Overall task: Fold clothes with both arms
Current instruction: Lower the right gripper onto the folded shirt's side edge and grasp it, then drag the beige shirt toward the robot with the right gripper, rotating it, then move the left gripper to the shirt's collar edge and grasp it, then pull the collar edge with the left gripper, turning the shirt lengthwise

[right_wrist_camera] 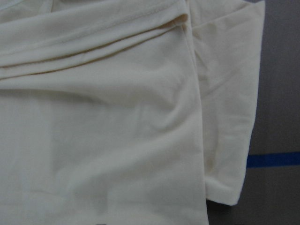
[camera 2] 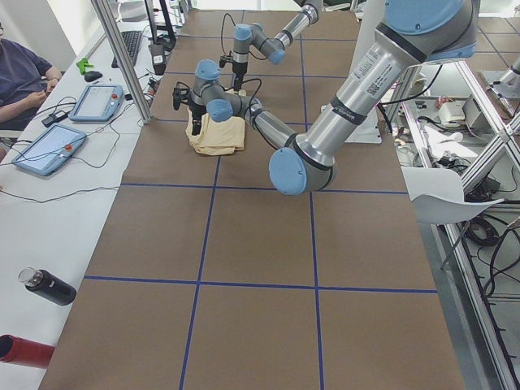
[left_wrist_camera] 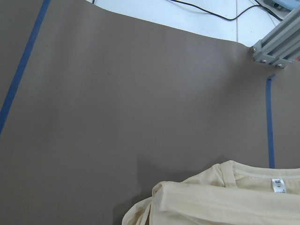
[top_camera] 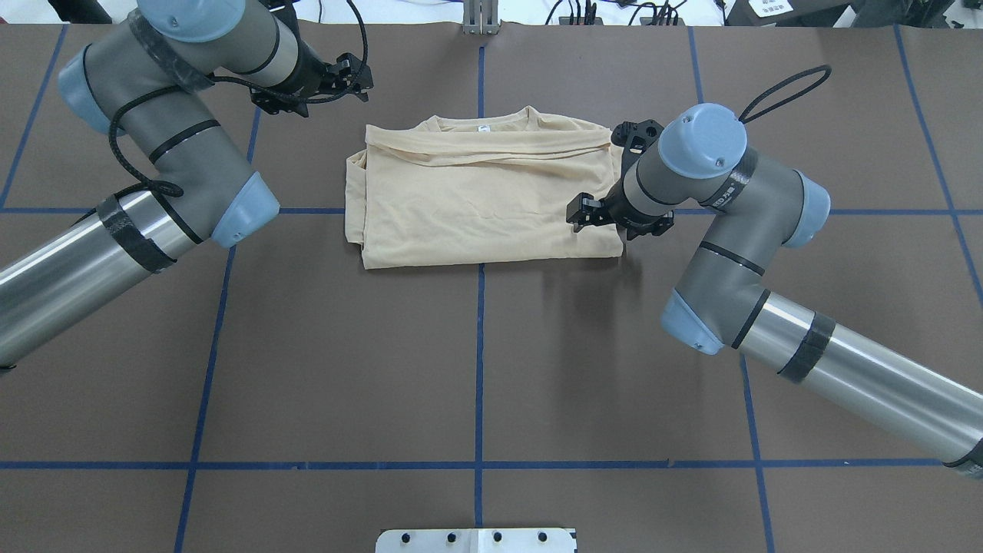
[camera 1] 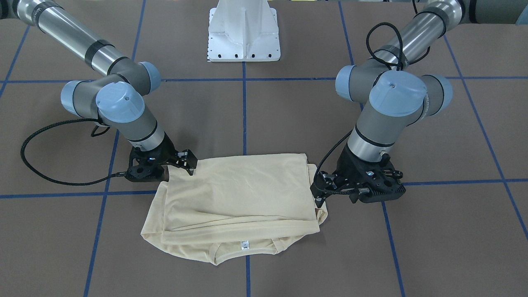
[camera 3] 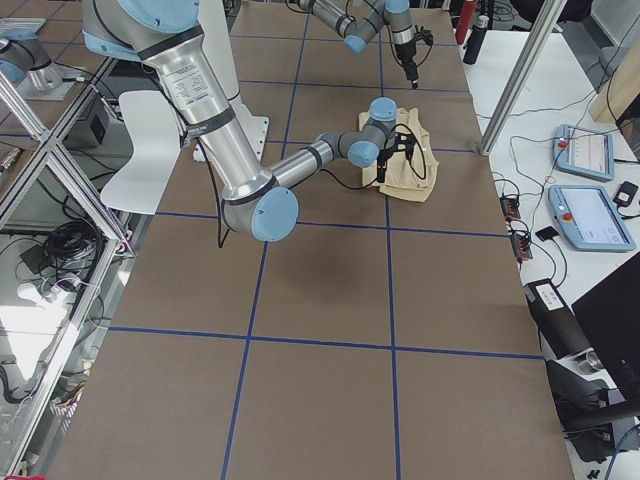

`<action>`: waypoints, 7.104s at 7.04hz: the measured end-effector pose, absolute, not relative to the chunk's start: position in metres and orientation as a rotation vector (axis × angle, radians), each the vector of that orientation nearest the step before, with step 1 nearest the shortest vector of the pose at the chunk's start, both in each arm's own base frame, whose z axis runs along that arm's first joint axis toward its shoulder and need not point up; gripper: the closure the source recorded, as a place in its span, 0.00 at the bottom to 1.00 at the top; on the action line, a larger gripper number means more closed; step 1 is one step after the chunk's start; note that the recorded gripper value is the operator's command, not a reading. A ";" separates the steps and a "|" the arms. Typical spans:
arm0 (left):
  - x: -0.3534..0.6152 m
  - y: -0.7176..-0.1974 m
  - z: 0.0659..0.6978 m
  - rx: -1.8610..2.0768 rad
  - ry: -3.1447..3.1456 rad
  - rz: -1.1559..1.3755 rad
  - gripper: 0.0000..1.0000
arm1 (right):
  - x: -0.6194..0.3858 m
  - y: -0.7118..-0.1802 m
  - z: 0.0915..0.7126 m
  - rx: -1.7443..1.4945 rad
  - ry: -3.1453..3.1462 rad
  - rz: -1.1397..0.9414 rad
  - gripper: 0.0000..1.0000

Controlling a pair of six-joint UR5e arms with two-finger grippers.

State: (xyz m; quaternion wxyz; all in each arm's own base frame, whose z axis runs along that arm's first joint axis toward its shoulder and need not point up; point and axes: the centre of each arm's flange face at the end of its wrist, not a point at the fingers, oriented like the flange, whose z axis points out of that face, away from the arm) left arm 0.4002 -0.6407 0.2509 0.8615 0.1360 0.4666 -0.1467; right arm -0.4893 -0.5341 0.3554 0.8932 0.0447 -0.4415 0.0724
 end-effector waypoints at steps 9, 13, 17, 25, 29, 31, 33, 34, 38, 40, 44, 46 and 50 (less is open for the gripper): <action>0.396 -0.634 0.255 0.286 0.978 -0.306 0.02 | -0.488 -0.525 0.359 0.049 -0.933 0.122 1.00; 0.396 -0.634 0.253 0.288 0.980 -0.305 0.02 | -0.467 -0.507 0.362 0.034 -0.961 0.101 1.00; 0.385 -0.622 0.255 0.297 0.988 -0.304 0.02 | -0.457 -0.398 0.346 -0.029 -0.999 -0.017 1.00; 0.422 -0.525 0.264 0.217 1.056 -0.223 0.01 | -0.450 -0.266 0.276 -0.255 -0.887 -0.012 0.00; 0.523 -0.393 0.238 -0.059 1.133 -0.277 0.08 | -0.406 -0.353 0.247 -0.090 -0.947 0.132 0.00; 0.557 -0.398 0.249 -0.049 1.088 -0.305 0.11 | -0.404 -0.361 0.244 -0.064 -0.946 0.149 0.00; 0.567 -0.407 0.258 -0.017 1.055 -0.334 0.12 | -0.405 -0.362 0.245 -0.060 -0.943 0.152 0.00; 0.569 -0.410 0.263 -0.006 1.042 -0.344 0.13 | -0.405 -0.363 0.245 -0.058 -0.942 0.153 0.00; 0.573 -0.414 0.270 -0.002 1.024 -0.353 0.33 | -0.405 -0.364 0.246 -0.057 -0.938 0.156 0.00; 0.574 -0.415 0.271 0.000 1.022 -0.354 0.56 | -0.406 -0.364 0.247 -0.057 -0.937 0.157 0.00; 0.576 -0.416 0.263 -0.004 1.032 -0.360 1.00 | -0.407 -0.366 0.249 -0.057 -0.932 0.161 0.00; 0.572 -0.424 0.259 0.000 1.033 -0.375 1.00 | -0.406 -0.366 0.249 -0.056 -0.932 0.163 0.00; 0.554 -0.540 0.253 0.055 0.973 -0.523 1.00 | -0.401 -0.372 0.250 -0.049 -0.932 0.176 0.00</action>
